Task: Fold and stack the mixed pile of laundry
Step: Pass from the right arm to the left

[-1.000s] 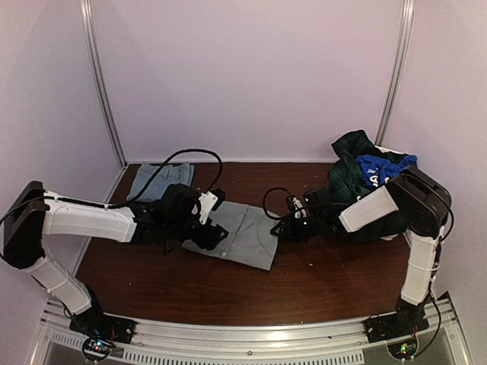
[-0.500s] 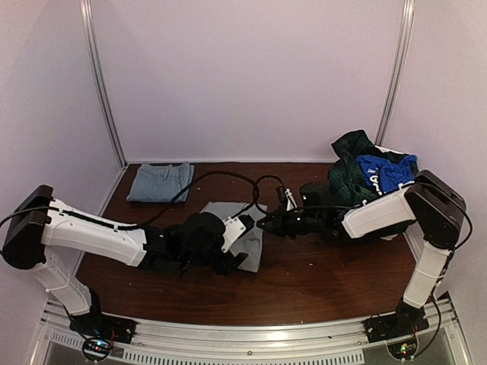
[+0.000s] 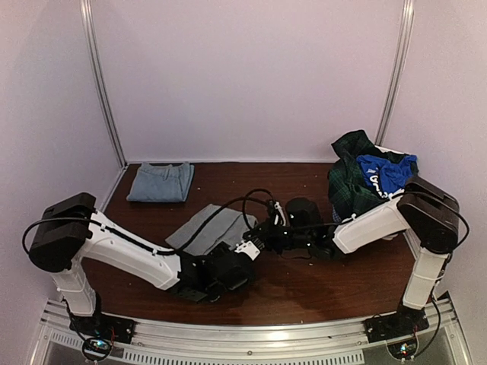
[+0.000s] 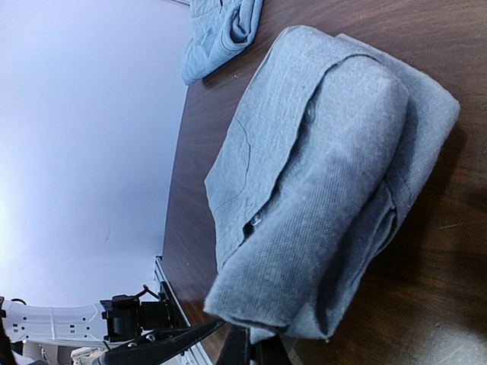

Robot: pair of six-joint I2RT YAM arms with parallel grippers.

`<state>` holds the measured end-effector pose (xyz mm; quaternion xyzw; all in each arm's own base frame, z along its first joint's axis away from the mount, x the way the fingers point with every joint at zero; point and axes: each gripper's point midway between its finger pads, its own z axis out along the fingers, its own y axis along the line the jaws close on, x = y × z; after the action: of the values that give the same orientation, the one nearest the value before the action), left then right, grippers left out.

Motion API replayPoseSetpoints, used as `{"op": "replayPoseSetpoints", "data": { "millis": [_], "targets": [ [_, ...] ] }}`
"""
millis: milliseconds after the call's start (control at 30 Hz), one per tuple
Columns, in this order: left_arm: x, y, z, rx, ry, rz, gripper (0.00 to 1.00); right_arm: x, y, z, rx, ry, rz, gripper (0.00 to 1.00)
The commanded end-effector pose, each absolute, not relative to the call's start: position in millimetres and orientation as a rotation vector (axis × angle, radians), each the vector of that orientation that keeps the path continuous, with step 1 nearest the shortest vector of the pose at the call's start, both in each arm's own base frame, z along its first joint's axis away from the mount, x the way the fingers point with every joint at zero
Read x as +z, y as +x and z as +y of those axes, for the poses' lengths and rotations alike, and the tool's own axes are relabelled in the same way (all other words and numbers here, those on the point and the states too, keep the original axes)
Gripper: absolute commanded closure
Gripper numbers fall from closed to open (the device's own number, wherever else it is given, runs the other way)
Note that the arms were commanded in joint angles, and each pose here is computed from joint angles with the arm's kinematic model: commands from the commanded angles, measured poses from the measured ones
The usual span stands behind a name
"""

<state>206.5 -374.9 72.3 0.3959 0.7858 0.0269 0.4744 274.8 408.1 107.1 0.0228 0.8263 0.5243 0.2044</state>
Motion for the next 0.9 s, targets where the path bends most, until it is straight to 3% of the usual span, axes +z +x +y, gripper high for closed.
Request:
{"op": "replayPoseSetpoints", "data": {
  "millis": [0,200,400,533,733,800,867],
  "targets": [
    [85,220,-366,0.324,0.857,1.868,0.22,112,276,418,1.497,0.145,2.263,1.00],
    [89,228,-358,0.480,0.805,1.843,0.21,113,272,422,1.523,0.174,2.267,1.00],
    [81,238,-345,0.650,0.798,1.835,0.30,116,265,424,1.538,0.185,2.275,1.00],
    [76,243,-333,0.680,0.782,1.855,0.46,118,264,423,1.545,0.199,2.271,1.00],
    [82,241,-333,0.673,0.805,1.842,0.88,119,266,424,1.554,0.211,2.263,1.00],
    [82,238,-337,0.640,0.844,1.836,1.00,117,267,425,1.561,0.212,2.263,0.90],
    [84,236,-341,0.599,0.866,1.832,1.00,117,270,424,1.566,0.219,2.261,0.81]
  ]
}}
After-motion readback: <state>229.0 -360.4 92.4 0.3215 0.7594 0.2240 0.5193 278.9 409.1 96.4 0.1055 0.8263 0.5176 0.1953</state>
